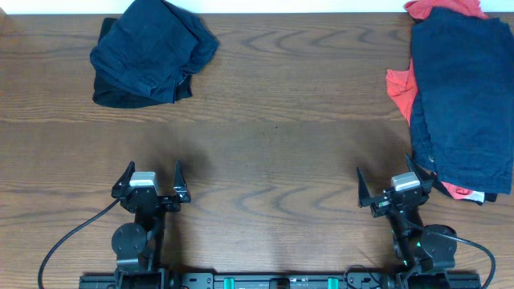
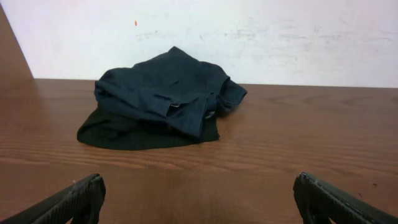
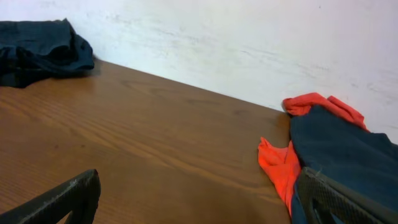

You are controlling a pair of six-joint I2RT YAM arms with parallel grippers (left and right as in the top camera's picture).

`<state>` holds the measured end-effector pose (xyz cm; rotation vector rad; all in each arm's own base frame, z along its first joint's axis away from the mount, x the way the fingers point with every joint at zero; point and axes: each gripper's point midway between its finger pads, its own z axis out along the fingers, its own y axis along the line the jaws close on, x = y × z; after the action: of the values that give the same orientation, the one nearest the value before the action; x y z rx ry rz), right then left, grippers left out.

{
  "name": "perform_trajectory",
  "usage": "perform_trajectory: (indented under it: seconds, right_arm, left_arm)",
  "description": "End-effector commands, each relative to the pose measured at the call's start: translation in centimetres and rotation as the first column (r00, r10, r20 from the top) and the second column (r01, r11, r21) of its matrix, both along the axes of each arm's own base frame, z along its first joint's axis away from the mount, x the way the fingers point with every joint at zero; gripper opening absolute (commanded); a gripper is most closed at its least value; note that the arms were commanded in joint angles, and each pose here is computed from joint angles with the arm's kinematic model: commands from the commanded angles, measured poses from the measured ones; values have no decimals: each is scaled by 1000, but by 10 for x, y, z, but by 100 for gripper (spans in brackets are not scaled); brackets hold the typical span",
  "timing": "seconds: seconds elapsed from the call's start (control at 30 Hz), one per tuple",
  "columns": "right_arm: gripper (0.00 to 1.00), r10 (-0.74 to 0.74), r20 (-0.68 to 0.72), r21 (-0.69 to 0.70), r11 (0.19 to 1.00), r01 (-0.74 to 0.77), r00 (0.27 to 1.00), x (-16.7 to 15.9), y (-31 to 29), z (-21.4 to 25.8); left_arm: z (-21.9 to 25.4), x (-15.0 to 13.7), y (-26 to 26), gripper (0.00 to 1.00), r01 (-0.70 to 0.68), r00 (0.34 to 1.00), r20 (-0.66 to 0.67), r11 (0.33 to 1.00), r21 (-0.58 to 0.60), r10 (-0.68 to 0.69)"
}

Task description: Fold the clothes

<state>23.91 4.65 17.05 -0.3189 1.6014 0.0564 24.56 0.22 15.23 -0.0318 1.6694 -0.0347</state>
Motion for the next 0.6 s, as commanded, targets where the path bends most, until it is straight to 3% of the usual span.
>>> perform_trajectory:
  seconds: [0.0,0.33,0.57]
  right_arm:
    - [99,-13,-6,33,999,14,1000,1,-2,-1]
    - [99,-14,-10,39,999,14,1000,1,-2,12]
    - [99,-12,-68,14,1000,13,998,11,-1,30]
  left_arm:
    - [-13,-1,-3,98,16,999,-46,1000,-5,-17]
    - [12,-3,-3,98,17,1000,-6,1000,-3,-17]
    - [19,1,-3,98,16,998,-57,1000,-6,-17]
